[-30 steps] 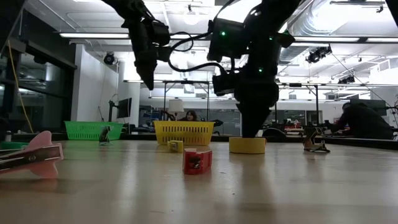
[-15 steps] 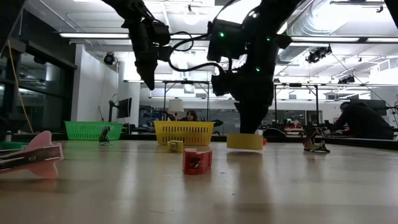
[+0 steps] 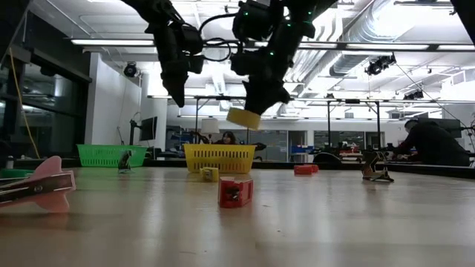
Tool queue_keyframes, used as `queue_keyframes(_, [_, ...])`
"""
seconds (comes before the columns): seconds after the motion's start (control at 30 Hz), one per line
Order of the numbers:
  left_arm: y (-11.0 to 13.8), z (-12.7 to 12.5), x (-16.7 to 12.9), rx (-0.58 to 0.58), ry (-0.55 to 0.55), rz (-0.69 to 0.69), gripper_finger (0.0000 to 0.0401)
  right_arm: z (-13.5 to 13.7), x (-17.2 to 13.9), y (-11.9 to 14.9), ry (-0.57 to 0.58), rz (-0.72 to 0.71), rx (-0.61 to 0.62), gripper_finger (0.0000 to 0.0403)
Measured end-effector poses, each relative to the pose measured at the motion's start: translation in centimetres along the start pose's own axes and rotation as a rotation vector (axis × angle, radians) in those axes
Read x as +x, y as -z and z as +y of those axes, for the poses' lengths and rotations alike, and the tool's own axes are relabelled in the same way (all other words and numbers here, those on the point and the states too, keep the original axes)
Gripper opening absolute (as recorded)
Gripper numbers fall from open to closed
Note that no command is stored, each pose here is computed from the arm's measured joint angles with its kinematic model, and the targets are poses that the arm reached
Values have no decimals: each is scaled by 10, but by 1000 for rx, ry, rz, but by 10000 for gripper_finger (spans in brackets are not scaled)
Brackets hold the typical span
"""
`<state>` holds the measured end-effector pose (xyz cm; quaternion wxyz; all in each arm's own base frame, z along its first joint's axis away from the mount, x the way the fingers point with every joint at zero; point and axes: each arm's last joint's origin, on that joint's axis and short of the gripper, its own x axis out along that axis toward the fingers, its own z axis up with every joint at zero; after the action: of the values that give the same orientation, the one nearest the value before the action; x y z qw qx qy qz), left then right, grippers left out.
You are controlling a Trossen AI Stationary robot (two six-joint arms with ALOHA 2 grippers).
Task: Pick and place Stapler, Stapler remover, tape
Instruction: Put the yellow tape into the yellow bin
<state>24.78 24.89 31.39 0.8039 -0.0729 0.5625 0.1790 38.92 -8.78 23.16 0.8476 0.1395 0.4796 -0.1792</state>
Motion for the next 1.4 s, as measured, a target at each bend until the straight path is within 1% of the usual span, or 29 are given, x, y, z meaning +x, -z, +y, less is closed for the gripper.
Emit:
queue_keyframes(0.13, [0, -1, 0, -1, 1, 1, 113, -20, -9, -20, 49, -89, 101, 33])
queue_keyframes(0.27, [0, -1, 0, -7, 2, 3, 113, -32, -12, -35, 58, -220, 147, 33])
queue_keyframes(0.33, [0, -1, 0, -14, 2, 3, 113, -37, -10, -39, 54, -259, 177, 33])
queue_keyframes(0.4, [0, -1, 0, -24, 2, 3, 113, -41, -4, -41, 56, -263, 215, 33])
queue_keyframes(0.5, [0, -1, 0, -27, 2, 3, 113, -46, 11, -38, 59, -229, 284, 33])
queue_keyframes(0.6, [0, -1, 0, -27, 2, 3, 113, -50, 25, -36, 27, -195, 381, 33])
queue_keyframes(0.73, [0, -1, 0, -27, 2, 3, 113, -52, 38, -39, -19, -141, 454, 33])
queue_keyframes(0.83, [0, -1, 0, -27, 2, 3, 113, -54, 34, -50, -31, -103, 459, 33])
queue_keyframes(0.97, [0, -1, 0, -27, 2, 4, 113, -60, 29, -63, 0, -28, 420, 33])
queue_keyframes(1.1, [1, -1, 0, -29, 1, 8, 113, -67, 30, -72, 5, 38, 399, 33])
queue_keyframes(1.23, [1, -1, 0, -30, -2, 14, 113, -68, 44, -76, 16, 87, 376, 33])
queue_keyframes(1.4, [3, -1, 0, -31, -7, 35, 113, -67, 50, -77, 17, 97, 372, 33])
